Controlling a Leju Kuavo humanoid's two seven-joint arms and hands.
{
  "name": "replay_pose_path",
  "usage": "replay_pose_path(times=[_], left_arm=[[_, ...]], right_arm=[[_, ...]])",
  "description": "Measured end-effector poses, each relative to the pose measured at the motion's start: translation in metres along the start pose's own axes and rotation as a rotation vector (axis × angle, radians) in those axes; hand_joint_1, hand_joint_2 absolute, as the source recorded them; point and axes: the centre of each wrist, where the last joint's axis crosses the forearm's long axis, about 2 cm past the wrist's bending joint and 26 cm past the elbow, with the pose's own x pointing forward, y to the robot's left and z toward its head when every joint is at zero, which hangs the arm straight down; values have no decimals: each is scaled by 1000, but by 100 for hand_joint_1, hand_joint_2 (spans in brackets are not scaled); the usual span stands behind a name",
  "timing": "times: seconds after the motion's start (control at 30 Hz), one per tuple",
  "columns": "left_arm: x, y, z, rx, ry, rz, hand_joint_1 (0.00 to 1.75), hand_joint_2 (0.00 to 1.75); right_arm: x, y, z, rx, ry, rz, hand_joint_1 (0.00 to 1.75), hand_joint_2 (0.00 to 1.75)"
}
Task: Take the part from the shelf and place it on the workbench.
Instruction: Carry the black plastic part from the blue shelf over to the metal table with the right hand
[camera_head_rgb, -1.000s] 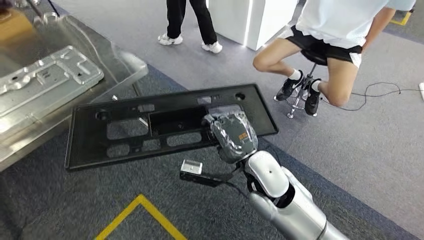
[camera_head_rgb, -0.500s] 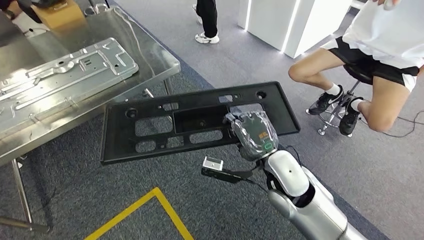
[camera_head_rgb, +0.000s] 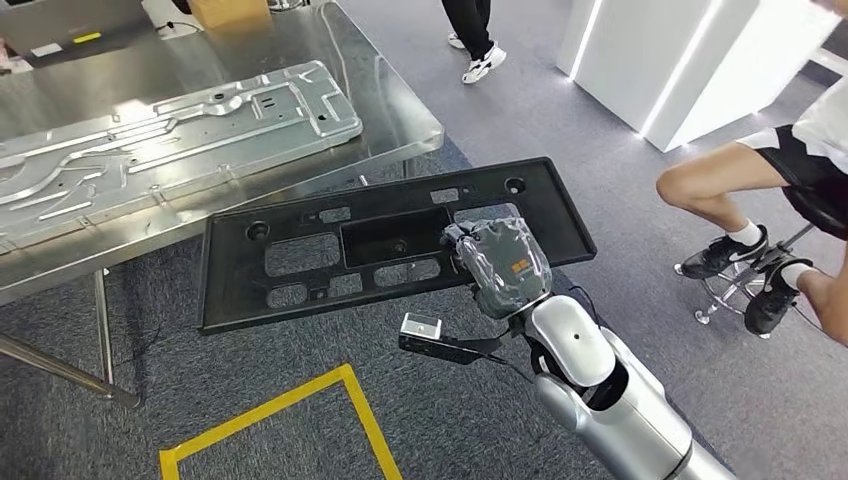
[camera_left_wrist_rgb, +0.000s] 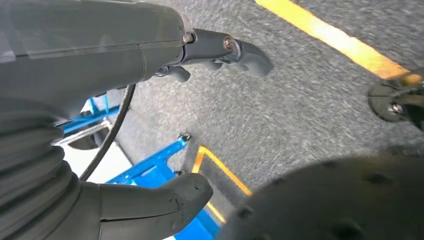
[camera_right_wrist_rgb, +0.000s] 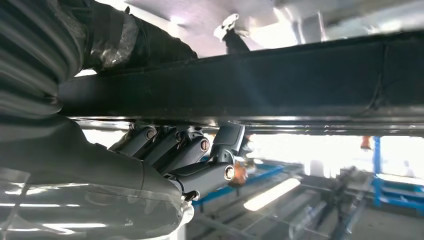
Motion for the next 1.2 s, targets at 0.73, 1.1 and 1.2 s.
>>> replay_pose_path(times=[0.73, 1.1, 1.2], left_arm=[[2, -2, 0, 6, -14, -20, 0, 175], [3, -2, 0, 5, -20, -12, 0, 175], [3, -2, 0, 5, -21, -13, 0, 175]], right_arm=[[-6, -4, -7, -3, 1, 17, 175, 175], [-12, -6, -4, -4, 6, 28, 175, 175], [-13, -3, -2, 4, 7, 28, 175, 175]])
